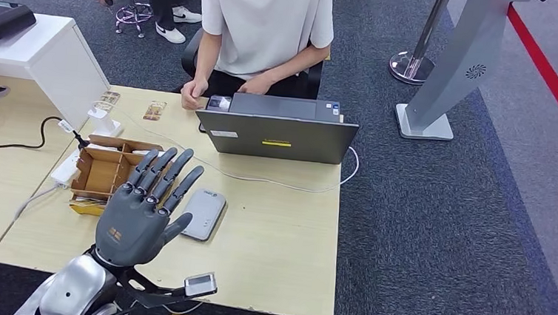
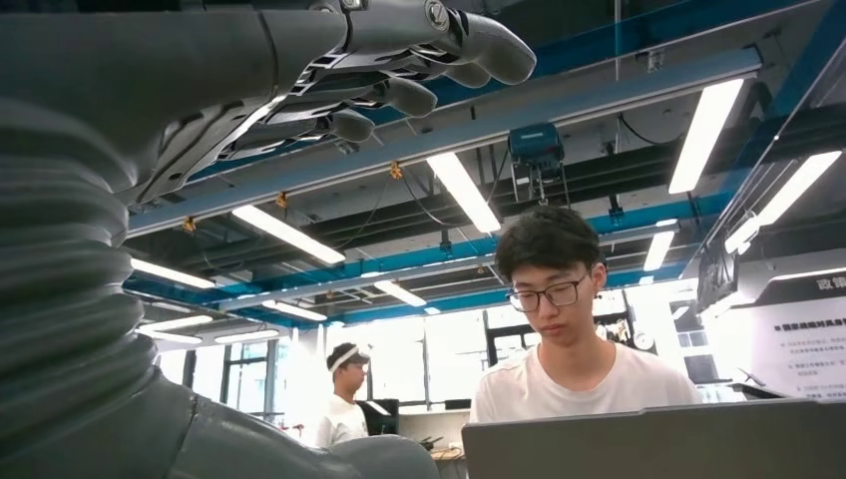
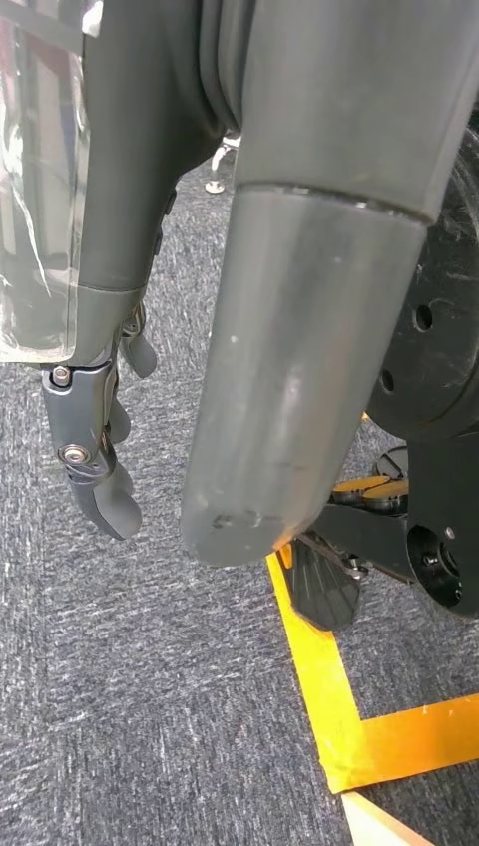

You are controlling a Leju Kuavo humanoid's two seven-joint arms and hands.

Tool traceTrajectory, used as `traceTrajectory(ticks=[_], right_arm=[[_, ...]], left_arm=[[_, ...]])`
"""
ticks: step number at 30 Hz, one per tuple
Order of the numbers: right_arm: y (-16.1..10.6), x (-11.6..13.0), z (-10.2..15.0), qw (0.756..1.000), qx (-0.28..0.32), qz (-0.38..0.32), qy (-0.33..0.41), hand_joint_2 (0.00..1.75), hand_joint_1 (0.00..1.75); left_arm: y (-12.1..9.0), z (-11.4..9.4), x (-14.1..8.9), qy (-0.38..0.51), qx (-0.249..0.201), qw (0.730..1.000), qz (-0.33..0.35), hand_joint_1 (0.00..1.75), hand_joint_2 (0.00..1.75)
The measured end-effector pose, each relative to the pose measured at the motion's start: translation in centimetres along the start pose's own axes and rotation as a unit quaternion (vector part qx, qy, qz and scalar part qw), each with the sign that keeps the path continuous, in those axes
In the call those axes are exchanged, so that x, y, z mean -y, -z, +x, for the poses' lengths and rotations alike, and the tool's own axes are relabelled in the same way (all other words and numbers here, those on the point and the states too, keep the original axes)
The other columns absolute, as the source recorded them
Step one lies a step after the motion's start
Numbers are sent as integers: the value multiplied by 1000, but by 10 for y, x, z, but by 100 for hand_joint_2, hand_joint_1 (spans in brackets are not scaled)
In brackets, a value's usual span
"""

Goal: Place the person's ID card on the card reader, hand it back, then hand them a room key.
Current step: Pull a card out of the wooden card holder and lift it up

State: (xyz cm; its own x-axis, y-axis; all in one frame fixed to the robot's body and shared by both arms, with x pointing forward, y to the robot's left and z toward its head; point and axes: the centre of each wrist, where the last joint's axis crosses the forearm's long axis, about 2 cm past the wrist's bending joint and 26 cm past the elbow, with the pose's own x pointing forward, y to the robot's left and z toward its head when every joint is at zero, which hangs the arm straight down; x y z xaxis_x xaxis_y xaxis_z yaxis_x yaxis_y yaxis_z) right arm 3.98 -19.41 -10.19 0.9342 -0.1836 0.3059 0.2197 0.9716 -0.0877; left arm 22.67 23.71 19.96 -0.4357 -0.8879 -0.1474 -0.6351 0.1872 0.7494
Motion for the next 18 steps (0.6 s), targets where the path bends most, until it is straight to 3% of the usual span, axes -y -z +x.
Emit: traceTrajectory(ticks=[4, 8, 12, 18], right_arm=[[0, 0, 0, 1000, 0, 2, 0, 0, 0], [0, -1, 0, 1000, 2, 12, -6, 0, 0], [0, 0, 0, 1000, -1, 19, -21, 0, 0], [1, 0, 2, 998, -3, 32, -62, 0, 0]], left_arm=[[-3, 2, 1, -9, -4, 1000, -19, 0, 175], [-12, -5, 7, -37, -40, 992, -118, 0, 175], [-27, -36, 23, -27, -94, 969, -227, 0, 175], [-53, -86, 40, 22, -197, 933, -301, 0, 175]])
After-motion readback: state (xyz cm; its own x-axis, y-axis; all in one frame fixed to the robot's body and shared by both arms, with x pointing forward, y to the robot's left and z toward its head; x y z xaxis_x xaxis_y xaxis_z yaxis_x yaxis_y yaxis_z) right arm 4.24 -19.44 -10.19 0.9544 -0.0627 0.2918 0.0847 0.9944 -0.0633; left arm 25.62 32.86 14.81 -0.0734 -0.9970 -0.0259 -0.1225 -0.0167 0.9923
